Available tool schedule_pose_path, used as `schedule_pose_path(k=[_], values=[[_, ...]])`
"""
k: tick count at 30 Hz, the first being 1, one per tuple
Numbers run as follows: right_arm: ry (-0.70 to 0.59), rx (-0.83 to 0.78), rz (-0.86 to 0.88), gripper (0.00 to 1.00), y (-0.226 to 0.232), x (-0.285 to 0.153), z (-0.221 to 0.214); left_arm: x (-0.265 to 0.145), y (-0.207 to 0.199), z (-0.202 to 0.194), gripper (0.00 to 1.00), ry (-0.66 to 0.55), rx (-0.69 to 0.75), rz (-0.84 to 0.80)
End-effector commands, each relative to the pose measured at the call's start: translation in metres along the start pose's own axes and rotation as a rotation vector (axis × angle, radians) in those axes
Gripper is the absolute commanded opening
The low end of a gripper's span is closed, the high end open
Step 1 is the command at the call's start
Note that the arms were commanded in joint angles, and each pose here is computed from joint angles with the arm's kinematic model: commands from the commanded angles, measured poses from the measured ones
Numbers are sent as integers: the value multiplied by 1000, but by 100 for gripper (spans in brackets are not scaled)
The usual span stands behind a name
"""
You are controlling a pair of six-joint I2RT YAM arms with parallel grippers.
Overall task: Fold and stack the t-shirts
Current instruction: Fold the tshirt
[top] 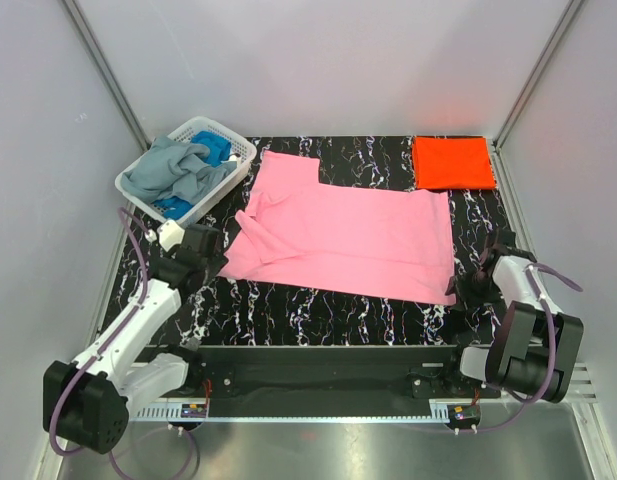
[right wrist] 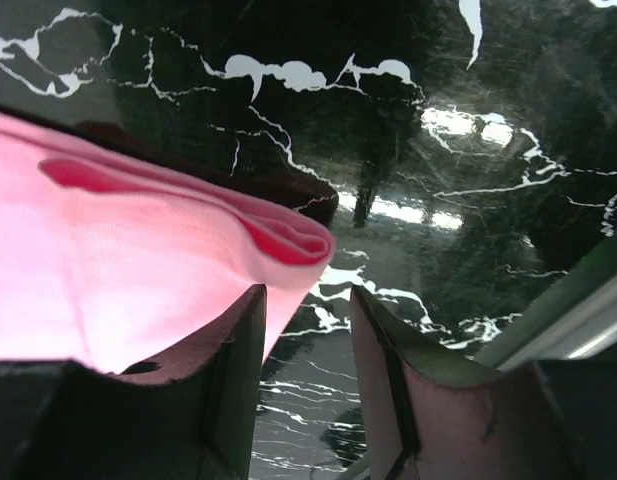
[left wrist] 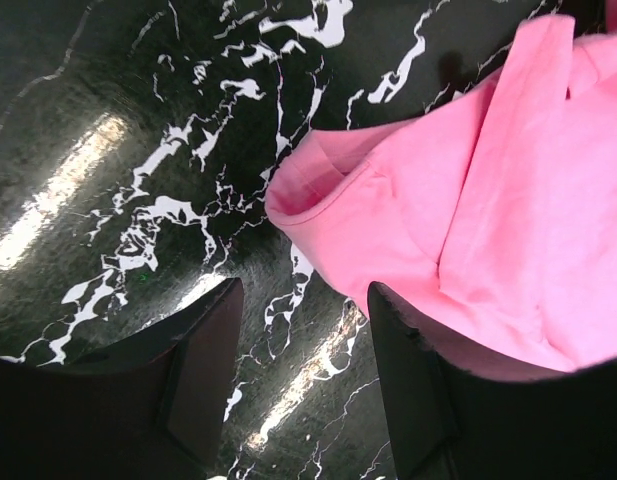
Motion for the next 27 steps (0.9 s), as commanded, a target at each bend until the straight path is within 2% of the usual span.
schedule_pose_path(k=[1,5,7,8,9,11,13,17,21,27], values=[[-22,67,51,47,10,7,3,-9,-9,20,57,-92,-47,9],[-57,35,25,46,11,25,10,-10,-3,20,57,-105,-40,6],[-54,24,19,41,13,33,11,-11,-2,20,57,-115,-33,-7],[-50,7,18,37,13,35,11,-10,0,20,57,-117,-28,-3],[-50,0,-2,22,10,36,11,-11,3,20,57,-120,-32,11],[-107,-26,-49,6,8,30,18,-12,7,21,55,-135,-44,52],[-144,-50,-76,0,5,21,22,-12,12,18,55,-121,-52,98],[-259,-86,-113,0,5,1,37,-6,7,1,52,-39,-11,53],[-321,-106,-158,0,1,-6,47,1,3,-20,45,4,14,-11],[-355,-118,-129,0,4,-8,52,14,3,-47,47,83,107,9]])
Point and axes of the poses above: each gripper's point midway between its finger pads, its own x axis out along the fingers, its own y axis along the line the jaws close on, z = x × y, the point moved 8 cm from there along -x, back along the fingers, and after that the axes turned 4 degrees about -x, right-handed, at the moved point
